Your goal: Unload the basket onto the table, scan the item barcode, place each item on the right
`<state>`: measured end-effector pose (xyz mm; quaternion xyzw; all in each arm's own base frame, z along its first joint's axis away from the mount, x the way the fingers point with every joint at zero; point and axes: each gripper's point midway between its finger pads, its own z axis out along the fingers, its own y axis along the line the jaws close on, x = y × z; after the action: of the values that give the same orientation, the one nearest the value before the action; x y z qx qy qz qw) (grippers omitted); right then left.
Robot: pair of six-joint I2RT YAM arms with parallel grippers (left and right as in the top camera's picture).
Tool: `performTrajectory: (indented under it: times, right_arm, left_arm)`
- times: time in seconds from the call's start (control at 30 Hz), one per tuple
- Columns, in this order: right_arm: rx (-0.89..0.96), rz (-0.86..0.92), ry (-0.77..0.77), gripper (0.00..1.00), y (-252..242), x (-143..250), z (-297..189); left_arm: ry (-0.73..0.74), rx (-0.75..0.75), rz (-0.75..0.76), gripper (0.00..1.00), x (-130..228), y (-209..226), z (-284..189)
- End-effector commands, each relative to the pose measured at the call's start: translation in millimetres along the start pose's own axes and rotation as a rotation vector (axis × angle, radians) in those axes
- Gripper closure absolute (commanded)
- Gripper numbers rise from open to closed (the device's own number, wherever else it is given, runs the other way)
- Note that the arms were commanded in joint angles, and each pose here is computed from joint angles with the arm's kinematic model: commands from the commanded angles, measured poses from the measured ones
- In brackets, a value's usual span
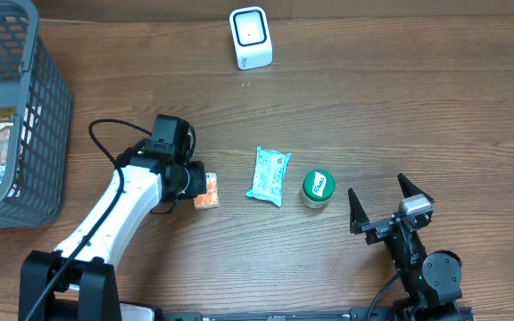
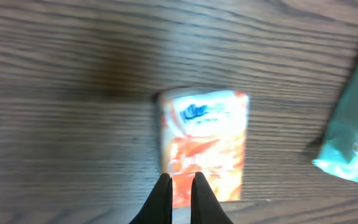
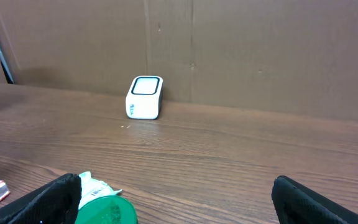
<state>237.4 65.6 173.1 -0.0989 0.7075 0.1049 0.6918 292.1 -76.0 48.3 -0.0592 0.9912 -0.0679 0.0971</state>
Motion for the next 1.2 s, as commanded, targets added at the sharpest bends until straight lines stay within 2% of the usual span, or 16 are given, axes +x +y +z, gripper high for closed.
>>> performTrajectory:
  times: [0.0,0.17,0.2,0.27,0.4,0.7,0.9,0.97,1.0,1.03,1.07,1.17]
  right_arm:
    - [-0.001,-0.004,0.002,0.0,0.1,3.1,0.3]
    - [-0.001,-0.004,0.002,0.0,0.1,3.1,0.3]
    - [-0.001,-0.004,0.002,0.0,0.1,3.1,0.3]
    - [-0.001,-0.004,0.002,0.0,0.1,3.1,0.3]
    - [-0.001,-0.004,0.002,0.0,0.1,3.1,0.3]
    - [-0.001,-0.004,0.002,0.0,0.1,3.1,0.3]
    - [-0.001,-0.004,0.002,0.0,0.1,3.1,0.3]
    - [-0.001,-0.004,0.002,0.0,0.1,3.1,0.3]
    - [-0.001,-0.004,0.002,0.0,0.1,3.1,0.3]
    - [-0.001,-0.004,0.002,0.0,0.1,3.1,0.3]
    - [-0.001,-0.004,0.002,0.0,0.1,3.1,0.3]
    - [-0.001,-0.004,0.002,0.0,0.1,3.1,0.3]
  left_arm:
    - [-0.042,-0.058,0.0,0.96,-9.1,5.9,-7.9]
    - [-0.029,-0.037,0.001,0.96,-6.4,2.6,-7.7]
    - [-0.018,-0.012,0.004,0.93,-4.7,-1.8,-7.1]
    - [0.015,0.058,0.016,0.8,0.5,-13.9,-5.1]
    - [0.059,0.088,0.02,0.67,7.9,-20.7,3.7]
    - [0.174,0.043,0.014,0.61,20.9,-12.6,46.1]
    - [0.181,0.041,0.013,0.67,19.9,-12.0,54.3]
    - [0.176,0.043,0.015,0.75,17.7,-13.0,53.1]
    - [0.173,0.045,0.027,0.86,16.2,-13.7,52.3]
    - [0.172,0.046,0.034,0.93,15.1,-14.2,51.0]
    - [0.169,0.047,0.042,0.96,13.4,-14.8,49.1]
    - [0.142,0.018,0.052,0.96,3.3,-13.1,36.5]
